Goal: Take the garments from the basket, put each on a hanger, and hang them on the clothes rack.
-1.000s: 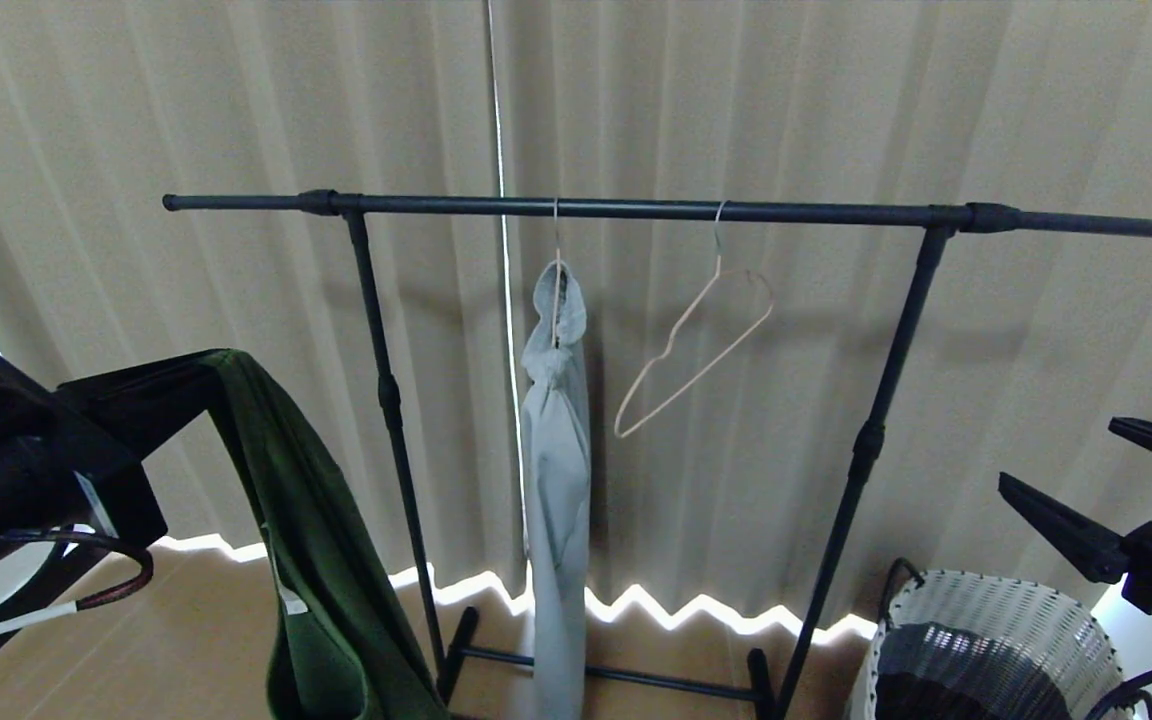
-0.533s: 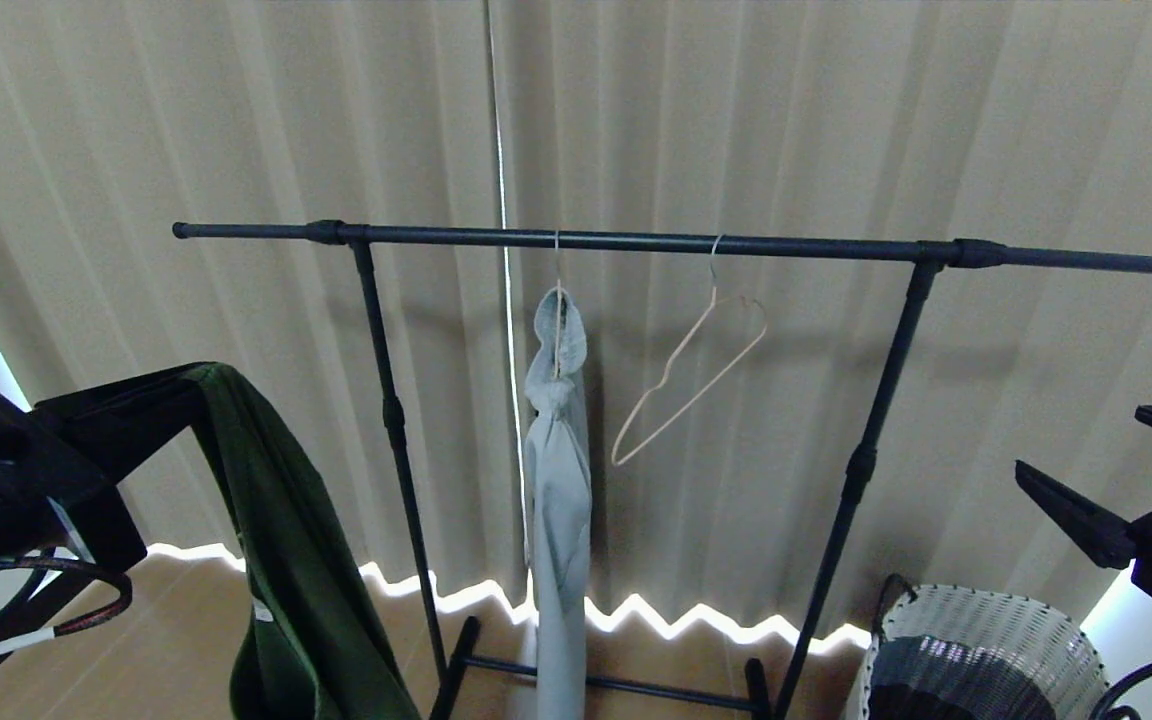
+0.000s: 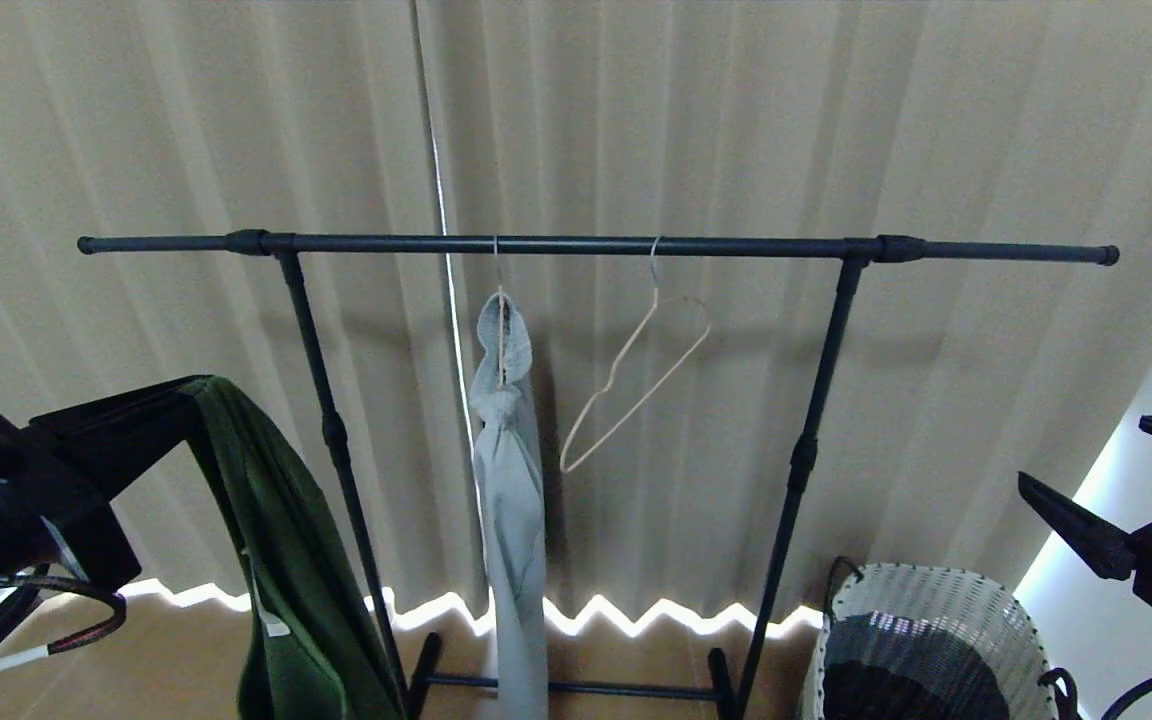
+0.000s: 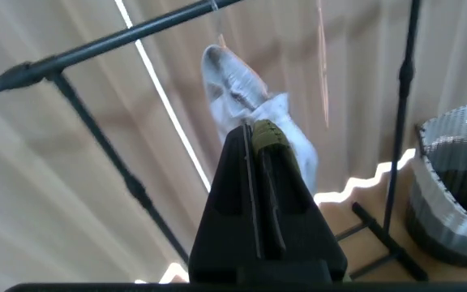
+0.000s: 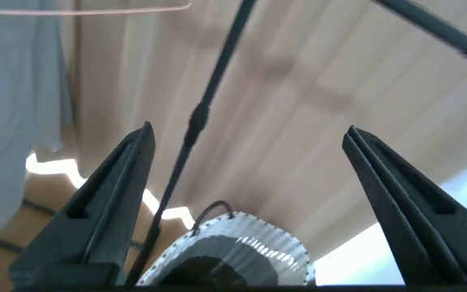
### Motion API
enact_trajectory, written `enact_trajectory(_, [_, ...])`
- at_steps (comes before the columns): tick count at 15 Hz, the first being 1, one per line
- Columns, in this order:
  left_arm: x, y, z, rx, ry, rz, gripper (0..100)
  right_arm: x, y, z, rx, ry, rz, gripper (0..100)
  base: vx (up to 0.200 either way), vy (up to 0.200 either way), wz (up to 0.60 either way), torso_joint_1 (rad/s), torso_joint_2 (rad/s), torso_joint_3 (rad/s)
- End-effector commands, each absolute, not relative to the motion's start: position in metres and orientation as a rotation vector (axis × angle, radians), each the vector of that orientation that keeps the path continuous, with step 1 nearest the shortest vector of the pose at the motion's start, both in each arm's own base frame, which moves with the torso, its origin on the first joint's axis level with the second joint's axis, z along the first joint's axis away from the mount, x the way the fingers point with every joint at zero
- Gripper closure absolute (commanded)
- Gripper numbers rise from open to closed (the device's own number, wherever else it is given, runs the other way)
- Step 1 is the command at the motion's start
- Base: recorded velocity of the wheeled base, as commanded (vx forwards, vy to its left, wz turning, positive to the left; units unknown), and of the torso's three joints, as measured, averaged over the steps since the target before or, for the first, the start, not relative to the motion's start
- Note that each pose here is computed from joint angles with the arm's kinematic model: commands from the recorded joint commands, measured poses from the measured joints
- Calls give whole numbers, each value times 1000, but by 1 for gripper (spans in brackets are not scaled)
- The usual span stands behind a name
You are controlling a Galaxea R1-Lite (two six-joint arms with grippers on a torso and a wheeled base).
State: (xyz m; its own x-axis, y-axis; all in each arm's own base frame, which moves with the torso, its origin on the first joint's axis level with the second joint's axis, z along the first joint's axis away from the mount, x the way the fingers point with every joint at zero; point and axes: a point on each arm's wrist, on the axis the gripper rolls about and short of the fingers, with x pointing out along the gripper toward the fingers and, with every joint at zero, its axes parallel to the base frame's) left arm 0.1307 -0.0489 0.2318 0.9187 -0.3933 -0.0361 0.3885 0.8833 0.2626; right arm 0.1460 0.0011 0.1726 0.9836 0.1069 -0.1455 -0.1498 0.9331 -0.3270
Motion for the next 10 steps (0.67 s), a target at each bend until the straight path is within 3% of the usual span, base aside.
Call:
enact_trajectory(1, [128, -48, 231, 270, -21, -406, 100, 147, 1, 173, -344, 125, 130, 0, 0, 0, 0, 0, 0, 0])
enact_trajectory(5, [128, -47, 231, 267, -21, -402, 100, 146, 1, 173, -343, 122, 130, 0, 0, 0, 0, 0, 0, 0])
enact_trajectory(10, [128, -47, 231, 265, -18, -401, 100, 145, 1, 171, -340, 131, 131, 0, 0, 200, 0, 2, 1, 0])
